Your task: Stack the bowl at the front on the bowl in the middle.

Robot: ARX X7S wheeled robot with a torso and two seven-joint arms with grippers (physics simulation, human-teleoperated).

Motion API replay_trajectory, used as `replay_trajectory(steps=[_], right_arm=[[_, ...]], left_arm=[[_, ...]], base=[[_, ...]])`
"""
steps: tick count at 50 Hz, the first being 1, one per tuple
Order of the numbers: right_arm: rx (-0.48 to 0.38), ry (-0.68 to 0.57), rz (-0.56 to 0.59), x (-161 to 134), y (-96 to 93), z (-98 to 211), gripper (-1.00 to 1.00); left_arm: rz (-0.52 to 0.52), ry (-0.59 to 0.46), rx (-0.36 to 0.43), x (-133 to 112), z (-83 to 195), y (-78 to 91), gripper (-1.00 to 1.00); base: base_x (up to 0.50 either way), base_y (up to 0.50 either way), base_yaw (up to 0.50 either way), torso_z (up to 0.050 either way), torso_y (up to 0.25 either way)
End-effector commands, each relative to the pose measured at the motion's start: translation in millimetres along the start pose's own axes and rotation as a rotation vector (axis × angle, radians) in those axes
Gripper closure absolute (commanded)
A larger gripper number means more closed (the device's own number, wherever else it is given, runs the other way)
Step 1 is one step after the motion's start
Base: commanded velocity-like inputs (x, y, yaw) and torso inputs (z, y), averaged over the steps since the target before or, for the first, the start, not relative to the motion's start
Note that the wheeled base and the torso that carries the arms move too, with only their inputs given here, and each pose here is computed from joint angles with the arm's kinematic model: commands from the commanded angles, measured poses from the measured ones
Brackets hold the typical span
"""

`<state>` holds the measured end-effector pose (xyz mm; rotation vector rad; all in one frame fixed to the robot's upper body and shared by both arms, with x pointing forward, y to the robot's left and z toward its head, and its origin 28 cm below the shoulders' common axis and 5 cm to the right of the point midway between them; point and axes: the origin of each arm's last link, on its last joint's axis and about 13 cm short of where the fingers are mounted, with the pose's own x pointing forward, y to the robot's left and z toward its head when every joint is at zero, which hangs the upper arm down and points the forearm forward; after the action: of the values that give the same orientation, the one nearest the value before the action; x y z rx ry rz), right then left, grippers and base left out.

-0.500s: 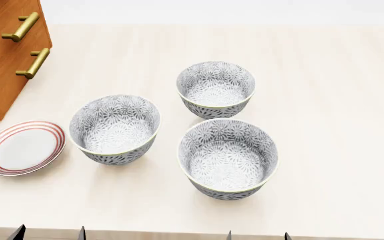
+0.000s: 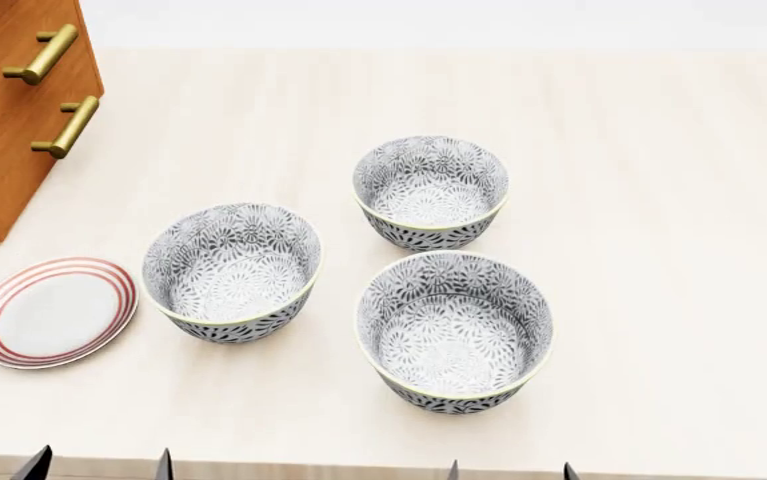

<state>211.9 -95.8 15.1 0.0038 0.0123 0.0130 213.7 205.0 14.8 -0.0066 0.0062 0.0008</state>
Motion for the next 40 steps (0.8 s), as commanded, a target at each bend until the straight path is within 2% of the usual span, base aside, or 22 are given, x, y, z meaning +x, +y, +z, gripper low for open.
replay_trajectory(steps=[1, 5, 10, 11, 15, 22, 26, 28, 40], right_arm=[[0.045, 0.015, 0.001, 7.5, -3.8, 22.4, -1.0], [0.017, 0.016, -0.03, 34.5, -12.3, 61.9, -1.0], [0.039, 0.005, -0.007, 53.6, -20.9, 112.9, -1.0], [0.037, 0.001, -0.009, 57.6, -22.7, 124.5, -1.0], [0.015, -0.017, -0.029, 62.9, -24.7, 148.1, -1.0], [0.031, -0.035, -0.042, 65.4, -25.4, 165.7, -1.0], [0.018, -0.041, -0.096, 66.0, -25.2, 166.6, -1.0], [-0.006, -0.044, -0.121, 66.2, -24.7, 166.5, -1.0], [-0.008, -0.038, -0.106, 64.4, -22.2, 166.8, -1.0]], left_arm=[[-0.008, 0.057, -0.034, 18.7, 17.2, -2.2, -1.0], [0.022, 0.004, -0.013, 44.2, 63.2, -2.2, -1.0], [0.061, -0.083, 0.018, 58.5, 109.1, -1.0, -1.0], [0.091, -0.134, 0.046, 61.5, 120.7, -1.2, -1.0], [0.104, -0.154, 0.053, 71.3, 139.8, -3.2, -1.0], [0.12, -0.187, 0.045, 75.6, 151.4, -4.2, -1.0], [0.116, -0.193, 0.05, 72.7, 149.3, -3.7, -1.0], [0.115, -0.195, 0.05, 71.7, 149.0, -3.0, -1.0], [0.127, -0.198, 0.066, 71.6, 147.3, -0.5, -1.0]], base=[[0.0, 0.0, 0.0, 0.0, 0.0], [0.0, 0.0, 0.0, 0.0, 0.0], [0.0, 0.0, 0.0, 0.0, 0.0], [0.0, 0.0, 0.0, 0.0, 0.0], [0.0, 0.0, 0.0, 0.0, 0.0], [0.0, 0.0, 0.0, 0.0, 0.0], [0.0, 0.04, 0.0, 0.0, 0.0], [0.0, 0.5, 0.0, 0.0, 0.0], [0.0, 0.5, 0.0, 0.0, 0.0]])
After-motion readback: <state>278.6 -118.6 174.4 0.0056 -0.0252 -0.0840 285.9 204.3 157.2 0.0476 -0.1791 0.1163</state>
